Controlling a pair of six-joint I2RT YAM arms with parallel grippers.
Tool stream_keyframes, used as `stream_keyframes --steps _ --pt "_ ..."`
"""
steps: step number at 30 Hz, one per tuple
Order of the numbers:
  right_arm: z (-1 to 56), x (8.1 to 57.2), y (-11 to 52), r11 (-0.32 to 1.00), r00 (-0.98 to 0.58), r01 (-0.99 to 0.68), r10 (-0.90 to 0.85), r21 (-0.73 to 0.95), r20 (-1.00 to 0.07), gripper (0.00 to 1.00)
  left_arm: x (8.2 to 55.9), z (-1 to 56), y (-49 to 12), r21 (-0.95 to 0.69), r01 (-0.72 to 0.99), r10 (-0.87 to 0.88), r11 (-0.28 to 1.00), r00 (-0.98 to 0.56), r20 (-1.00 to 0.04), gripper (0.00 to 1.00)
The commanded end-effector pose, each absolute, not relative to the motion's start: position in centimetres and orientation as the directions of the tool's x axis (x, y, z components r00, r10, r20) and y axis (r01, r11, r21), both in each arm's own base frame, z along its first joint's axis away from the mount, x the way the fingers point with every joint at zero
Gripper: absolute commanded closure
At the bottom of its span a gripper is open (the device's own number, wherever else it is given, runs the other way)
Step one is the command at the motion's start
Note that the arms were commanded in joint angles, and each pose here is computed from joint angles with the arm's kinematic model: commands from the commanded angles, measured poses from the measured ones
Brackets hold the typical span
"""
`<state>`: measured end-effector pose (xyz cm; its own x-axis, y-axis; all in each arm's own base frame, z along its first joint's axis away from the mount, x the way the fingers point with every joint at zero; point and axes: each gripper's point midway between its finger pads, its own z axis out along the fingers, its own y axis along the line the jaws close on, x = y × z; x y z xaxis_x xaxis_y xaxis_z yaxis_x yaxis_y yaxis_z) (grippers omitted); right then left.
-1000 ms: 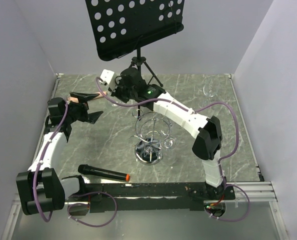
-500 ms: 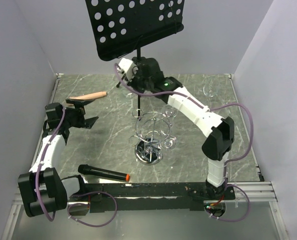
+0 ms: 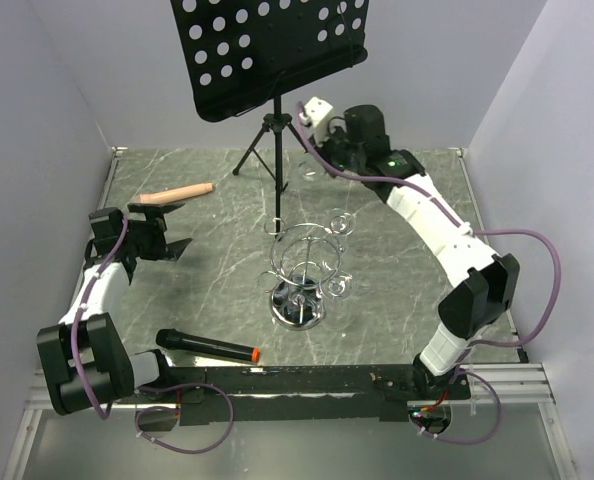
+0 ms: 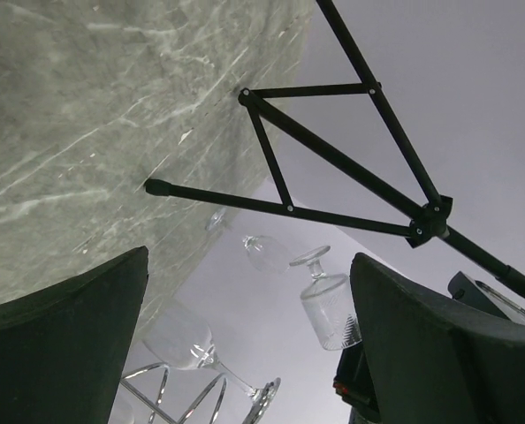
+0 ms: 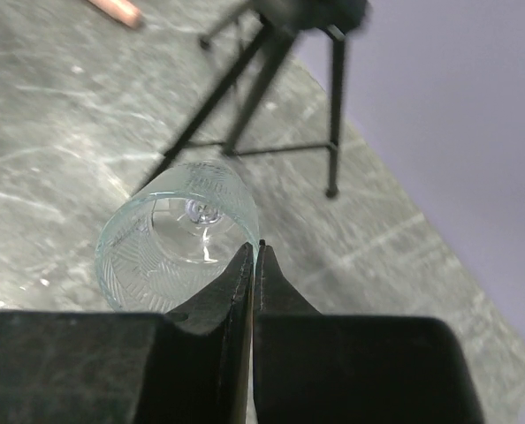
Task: Take the wine glass off the wine glass rack
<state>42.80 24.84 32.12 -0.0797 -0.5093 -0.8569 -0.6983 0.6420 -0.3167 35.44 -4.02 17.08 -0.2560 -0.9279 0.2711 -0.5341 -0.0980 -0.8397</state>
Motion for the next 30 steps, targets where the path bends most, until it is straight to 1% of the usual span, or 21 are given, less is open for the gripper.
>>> stream_keyframes --steps 1,7,14,19,30 --pt "37.4 42.5 21.6 0.707 0.002 -0.622 -0.427 -0.335 -0.904 1.0 36.5 17.7 -3.2 -0.839 -0.531 -0.938 -0.117 -0.22 0.27 0.0" --pt "35.9 43.1 17.8 0.748 -0.059 -0.574 -0.443 -0.332 -0.895 1.0 36.9 17.3 -3.0 -0.836 -0.537 -0.94 -0.117 -0.213 0.268 0.0" --pt "32.7 43.6 13.2 0.788 -0.157 -0.528 -0.458 -0.317 -0.875 1.0 36.8 16.8 -2.8 -0.83 -0.545 -0.941 -0.121 -0.202 0.27 0.0" --pt "30.7 44.4 10.0 0.828 -0.233 -0.482 -0.438 -0.288 -0.868 1.0 36.7 16.4 -2.7 -0.825 -0.553 -0.943 -0.113 -0.202 0.264 0.0" --pt "26.9 47.2 7.4 0.88 -0.359 -0.427 -0.375 -0.207 -0.855 1.0 36.8 16.5 -2.7 -0.829 -0.551 -0.946 -0.099 -0.206 0.25 0.0"
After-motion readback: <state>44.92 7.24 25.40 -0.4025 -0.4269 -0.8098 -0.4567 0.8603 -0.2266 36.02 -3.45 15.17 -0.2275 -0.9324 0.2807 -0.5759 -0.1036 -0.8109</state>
